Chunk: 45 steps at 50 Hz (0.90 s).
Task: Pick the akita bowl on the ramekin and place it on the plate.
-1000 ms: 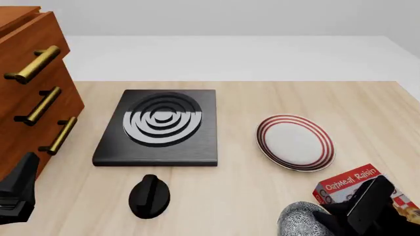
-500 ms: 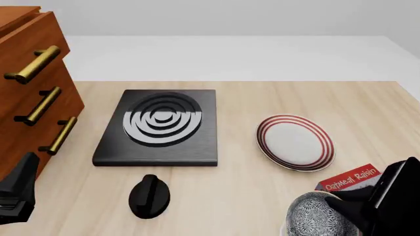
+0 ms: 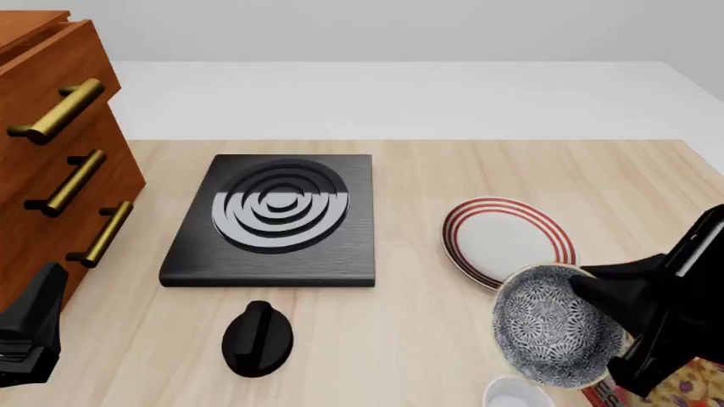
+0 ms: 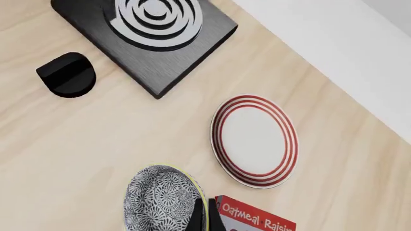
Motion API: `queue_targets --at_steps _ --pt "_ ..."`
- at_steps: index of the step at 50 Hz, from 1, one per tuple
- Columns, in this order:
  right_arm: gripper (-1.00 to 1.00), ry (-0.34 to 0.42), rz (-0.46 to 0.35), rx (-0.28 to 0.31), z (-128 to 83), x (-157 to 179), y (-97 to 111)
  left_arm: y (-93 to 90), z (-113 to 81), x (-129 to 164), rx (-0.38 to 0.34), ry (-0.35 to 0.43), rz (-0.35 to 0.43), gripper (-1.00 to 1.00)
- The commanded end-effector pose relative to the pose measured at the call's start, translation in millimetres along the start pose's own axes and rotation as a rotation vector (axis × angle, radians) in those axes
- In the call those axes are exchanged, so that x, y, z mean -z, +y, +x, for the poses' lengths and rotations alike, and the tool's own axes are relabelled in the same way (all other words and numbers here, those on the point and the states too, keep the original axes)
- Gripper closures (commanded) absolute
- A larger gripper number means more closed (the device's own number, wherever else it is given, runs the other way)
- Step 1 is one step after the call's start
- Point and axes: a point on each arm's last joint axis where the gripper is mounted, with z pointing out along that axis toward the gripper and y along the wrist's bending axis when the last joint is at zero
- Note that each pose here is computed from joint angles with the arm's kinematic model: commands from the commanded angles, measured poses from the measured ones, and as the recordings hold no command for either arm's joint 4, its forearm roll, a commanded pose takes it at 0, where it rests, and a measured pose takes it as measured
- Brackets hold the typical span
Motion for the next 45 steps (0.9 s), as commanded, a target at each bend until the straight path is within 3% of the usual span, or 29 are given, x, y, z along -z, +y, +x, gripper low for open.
queue_targets --at_steps 1,10,15,18,25,33,45 --pt "1.00 -0.027 0.039 -0.058 -27.9 -8.2 -14.3 0.0 0.0 0.0 0.000 0.000 0.000 -1.00" --pt "1.00 -0.037 0.081 -0.135 -49.7 -21.3 -30.2 0.0 0.0 0.0 0.000 0.000 0.000 -1.00" --pt "1.00 -0.034 0.100 -0.145 -58.6 -27.0 -38.2 0.0 0.0 0.0 0.000 0.000 0.000 -1.00" --pt "1.00 -0.026 0.111 -0.136 -57.3 -31.2 -41.0 0.0 0.0 0.0 0.000 0.000 0.000 -1.00" --pt "1.00 0.012 0.126 -0.175 -56.0 -46.4 -48.5 0.0 0.0 0.0 0.000 0.000 0.000 -1.00" --pt "1.00 0.013 0.158 -0.232 -68.3 -60.6 -64.6 0.0 0.0 0.0 0.000 0.000 0.000 -1.00" --pt "1.00 0.076 0.182 -0.234 -64.2 -86.0 -80.8 0.0 0.0 0.0 0.000 0.000 0.000 -1.00"
